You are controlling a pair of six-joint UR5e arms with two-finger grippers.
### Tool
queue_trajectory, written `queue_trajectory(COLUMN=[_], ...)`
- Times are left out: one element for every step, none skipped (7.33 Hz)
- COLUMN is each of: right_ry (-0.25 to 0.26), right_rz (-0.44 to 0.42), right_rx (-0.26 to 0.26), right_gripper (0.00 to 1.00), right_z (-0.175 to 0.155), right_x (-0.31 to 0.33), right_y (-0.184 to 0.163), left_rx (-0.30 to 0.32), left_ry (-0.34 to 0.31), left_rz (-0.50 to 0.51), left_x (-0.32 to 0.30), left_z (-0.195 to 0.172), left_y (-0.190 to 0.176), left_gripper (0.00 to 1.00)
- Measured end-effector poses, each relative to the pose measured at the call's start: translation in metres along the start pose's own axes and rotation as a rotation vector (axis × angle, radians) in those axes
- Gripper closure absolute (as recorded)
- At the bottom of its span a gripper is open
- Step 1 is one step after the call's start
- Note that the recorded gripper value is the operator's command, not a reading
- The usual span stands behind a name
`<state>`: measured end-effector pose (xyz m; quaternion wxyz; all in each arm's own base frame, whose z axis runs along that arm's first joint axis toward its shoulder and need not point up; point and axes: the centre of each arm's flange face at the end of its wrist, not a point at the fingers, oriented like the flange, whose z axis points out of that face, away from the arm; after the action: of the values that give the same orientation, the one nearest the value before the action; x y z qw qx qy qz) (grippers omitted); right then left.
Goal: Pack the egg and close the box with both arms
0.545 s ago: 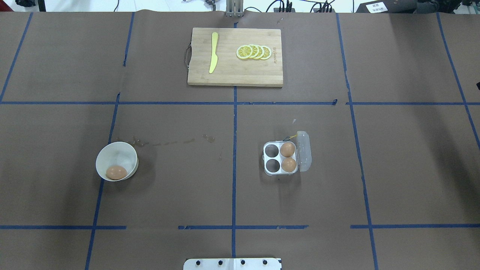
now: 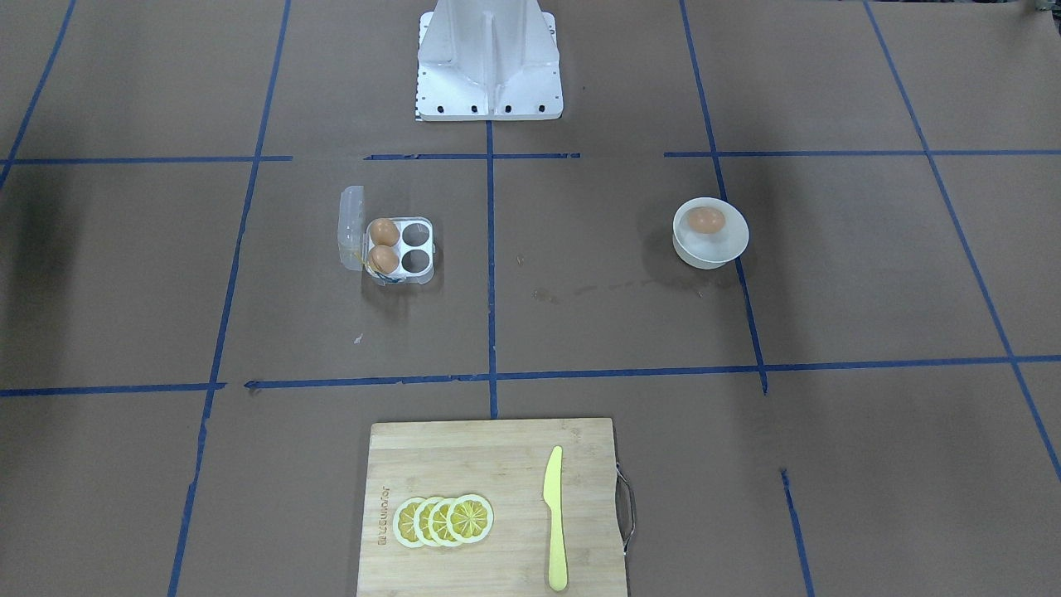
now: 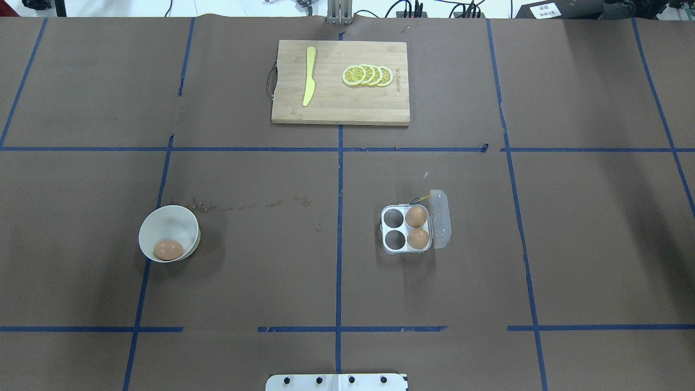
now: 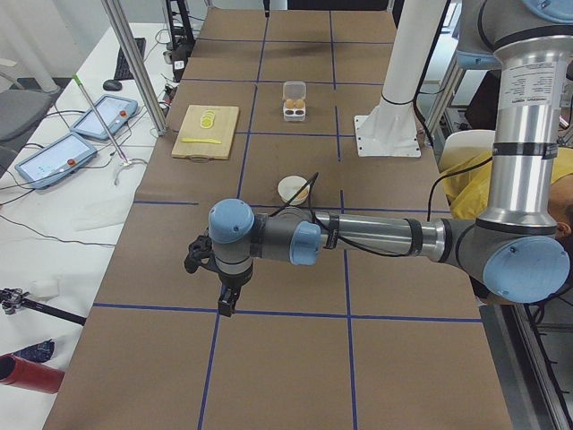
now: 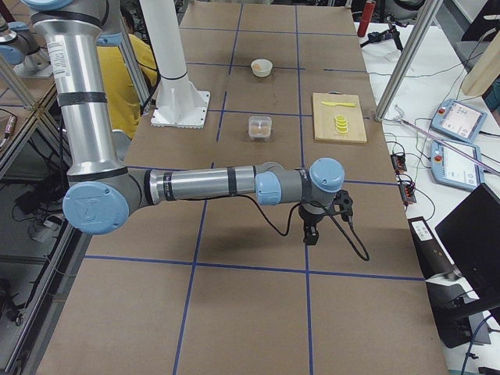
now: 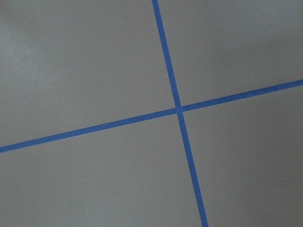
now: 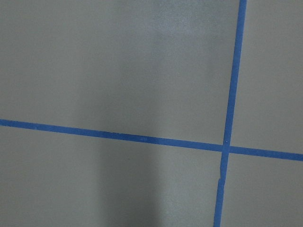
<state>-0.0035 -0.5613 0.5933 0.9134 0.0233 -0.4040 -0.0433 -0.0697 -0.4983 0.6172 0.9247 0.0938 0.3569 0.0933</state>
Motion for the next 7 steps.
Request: queue_trajectory(right_ry=[-0.001, -0.001, 0.002, 0.018, 0.039, 0.052, 0.058], right_rz=[0.001, 0.005, 0.009, 0.011, 0.010, 0.008, 0.008], right_rx=[0.001, 0.001, 0.000, 0.001, 0.004, 0.005, 0.005], right_gripper=[0.00, 0.00, 0.00, 0.00, 0.00, 0.00, 0.00], right_z=[0.000, 0.000, 0.001, 0.001, 0.001, 0.000, 0.000], right_x=[0.000, 0.000, 0.001, 0.003, 0.005, 0.005, 0.005], right_y=[0.000, 0.001, 0.002, 0.002, 0.003, 0.003, 0.003], left_rx=[0.005, 0.007, 0.010, 0.013, 0.015, 0.019, 0.024], left_ry=[0.001, 0.001, 0.003, 0.006, 0.008, 0.012, 0.036], left_rz=[0.001, 0.000, 0.001, 0.004, 0.007, 0.012, 0.017], left_x=[0.005, 0.006, 0.007, 0.008, 0.008, 0.010, 0.015], left_z=[-0.004, -0.004, -0.005, -0.005, -0.006, -0.007, -0.007], left_y=[0.000, 0.001, 0.001, 0.002, 0.001, 0.000, -0.001], left_gripper=[0.00, 0.00, 0.00, 0.00, 0.00, 0.00, 0.00])
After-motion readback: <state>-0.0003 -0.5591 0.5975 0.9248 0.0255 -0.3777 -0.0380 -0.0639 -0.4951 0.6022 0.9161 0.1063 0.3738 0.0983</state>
